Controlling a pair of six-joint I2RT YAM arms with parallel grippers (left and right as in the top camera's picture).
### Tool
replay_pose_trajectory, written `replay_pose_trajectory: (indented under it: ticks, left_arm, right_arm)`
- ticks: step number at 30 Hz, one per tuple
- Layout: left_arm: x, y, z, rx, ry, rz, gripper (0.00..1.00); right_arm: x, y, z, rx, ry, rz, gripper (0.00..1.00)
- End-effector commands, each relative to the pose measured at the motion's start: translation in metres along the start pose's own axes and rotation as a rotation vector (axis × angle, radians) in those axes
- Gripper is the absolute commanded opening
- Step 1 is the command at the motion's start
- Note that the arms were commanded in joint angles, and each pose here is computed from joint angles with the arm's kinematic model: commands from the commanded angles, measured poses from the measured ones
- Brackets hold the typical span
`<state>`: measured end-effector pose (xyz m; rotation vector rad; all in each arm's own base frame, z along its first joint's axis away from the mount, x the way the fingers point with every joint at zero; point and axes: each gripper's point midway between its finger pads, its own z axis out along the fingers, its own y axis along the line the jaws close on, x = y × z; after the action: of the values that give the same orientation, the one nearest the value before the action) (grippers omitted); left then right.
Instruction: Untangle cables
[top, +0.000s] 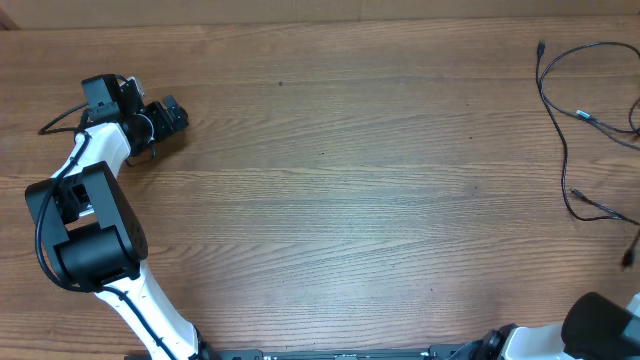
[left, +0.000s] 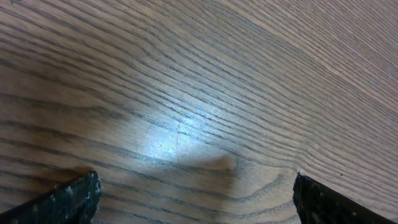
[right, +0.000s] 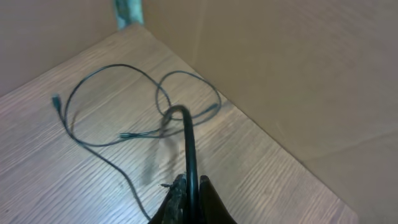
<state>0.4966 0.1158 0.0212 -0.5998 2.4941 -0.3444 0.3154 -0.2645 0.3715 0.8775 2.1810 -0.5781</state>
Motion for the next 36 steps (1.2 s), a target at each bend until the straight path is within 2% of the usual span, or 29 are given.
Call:
replay_pose_trajectory:
  ticks: [1, 20, 30, 36]
  left_arm:
    - [0.002, 0.002, 0.001, -0.017, 0.007, 0.02, 1.0]
    - [0.002, 0.002, 0.001, -0.017, 0.007, 0.02, 0.99]
    - [0.002, 0.002, 0.001, -0.017, 0.008, 0.02, 1.0]
    - [0.002, 0.002, 0.001, -0.017, 0.007, 0.02, 1.0]
  right_arm:
    - [-0.005, -0.01, 0.003, -0.023, -0.011, 0.053, 0.04]
    - [-0.002, -0.067, 0.015, 0.065, 0.002, 0.116, 0.04]
    - [0.026, -0.065, 0.094, 0.07, 0.137, 0.109, 0.04]
    - [0.046, -0.041, 0.139, -0.029, 0.227, 0.106, 0.04]
